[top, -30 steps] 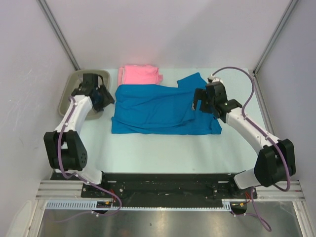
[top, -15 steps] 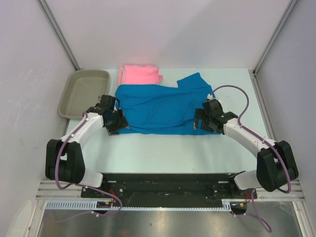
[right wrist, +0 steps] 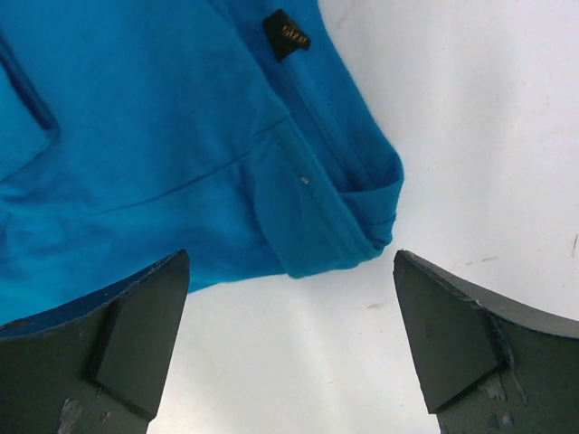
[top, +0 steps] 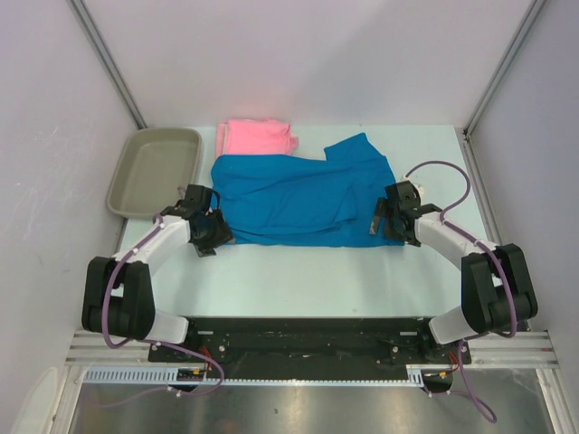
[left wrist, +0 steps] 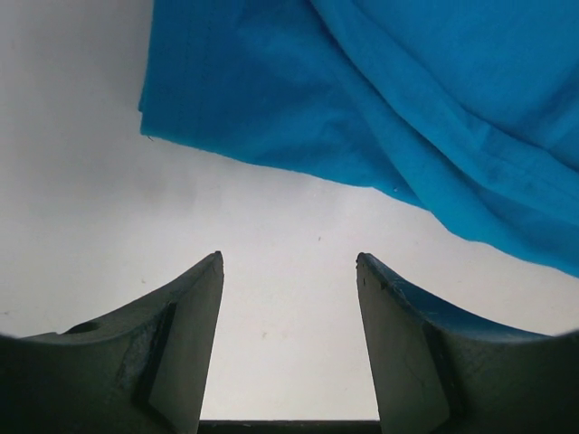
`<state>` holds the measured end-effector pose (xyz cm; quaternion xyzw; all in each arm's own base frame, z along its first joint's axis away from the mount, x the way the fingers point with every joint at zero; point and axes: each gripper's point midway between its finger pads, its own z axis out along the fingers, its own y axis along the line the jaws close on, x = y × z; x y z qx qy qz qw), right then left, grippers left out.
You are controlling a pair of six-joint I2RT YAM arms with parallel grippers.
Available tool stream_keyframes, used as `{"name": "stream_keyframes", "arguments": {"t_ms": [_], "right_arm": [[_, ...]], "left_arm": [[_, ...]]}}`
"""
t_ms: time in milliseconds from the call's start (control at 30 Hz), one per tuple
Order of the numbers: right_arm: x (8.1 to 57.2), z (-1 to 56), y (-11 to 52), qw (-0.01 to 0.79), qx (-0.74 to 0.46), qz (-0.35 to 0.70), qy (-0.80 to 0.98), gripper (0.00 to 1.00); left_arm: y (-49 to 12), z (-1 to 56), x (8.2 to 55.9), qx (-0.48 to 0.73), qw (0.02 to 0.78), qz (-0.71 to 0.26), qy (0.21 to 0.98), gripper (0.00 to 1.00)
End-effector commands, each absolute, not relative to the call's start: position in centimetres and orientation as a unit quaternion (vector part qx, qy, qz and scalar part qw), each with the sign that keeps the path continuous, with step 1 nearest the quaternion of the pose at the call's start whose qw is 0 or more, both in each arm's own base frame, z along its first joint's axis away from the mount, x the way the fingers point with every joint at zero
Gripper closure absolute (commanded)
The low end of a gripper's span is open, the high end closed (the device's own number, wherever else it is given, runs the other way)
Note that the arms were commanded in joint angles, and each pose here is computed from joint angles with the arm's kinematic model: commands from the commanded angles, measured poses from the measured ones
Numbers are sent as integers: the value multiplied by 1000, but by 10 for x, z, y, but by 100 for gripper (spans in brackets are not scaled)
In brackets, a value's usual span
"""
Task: Fold and stack the t-shirts
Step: Fold the tshirt
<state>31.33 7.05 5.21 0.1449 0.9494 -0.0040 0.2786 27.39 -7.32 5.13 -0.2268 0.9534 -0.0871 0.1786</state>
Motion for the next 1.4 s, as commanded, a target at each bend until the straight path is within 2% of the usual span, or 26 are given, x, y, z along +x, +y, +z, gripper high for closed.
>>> {"name": "stream_keyframes", "arguments": {"t_ms": [0,300,700,1067,1167,1267,1367], "right_arm": [[324,48,61,294,168,-14,941,0],[329,49,55,298,178,-9,938,0],[333,54,63,306,171,12,936,0],[331,43,63,291,172,9,941,4],[331,43,62,292,173,6,941,11],[330,43,61,289,174,4,941,17],[329,42,61,289,174,4,941,23]], "left_arm": [[-66,47,285,-250,204,-68,944,36],[-58,26,302,-271,178,-23,945,41],[-44,38,311,-313,200,13,928,40],[-37,22,313,-323,185,43,927,40],[-37,17,315,-324,183,46,927,48],[-35,16,318,-324,187,50,926,62],[-34,15,320,-325,188,53,925,67]]}}
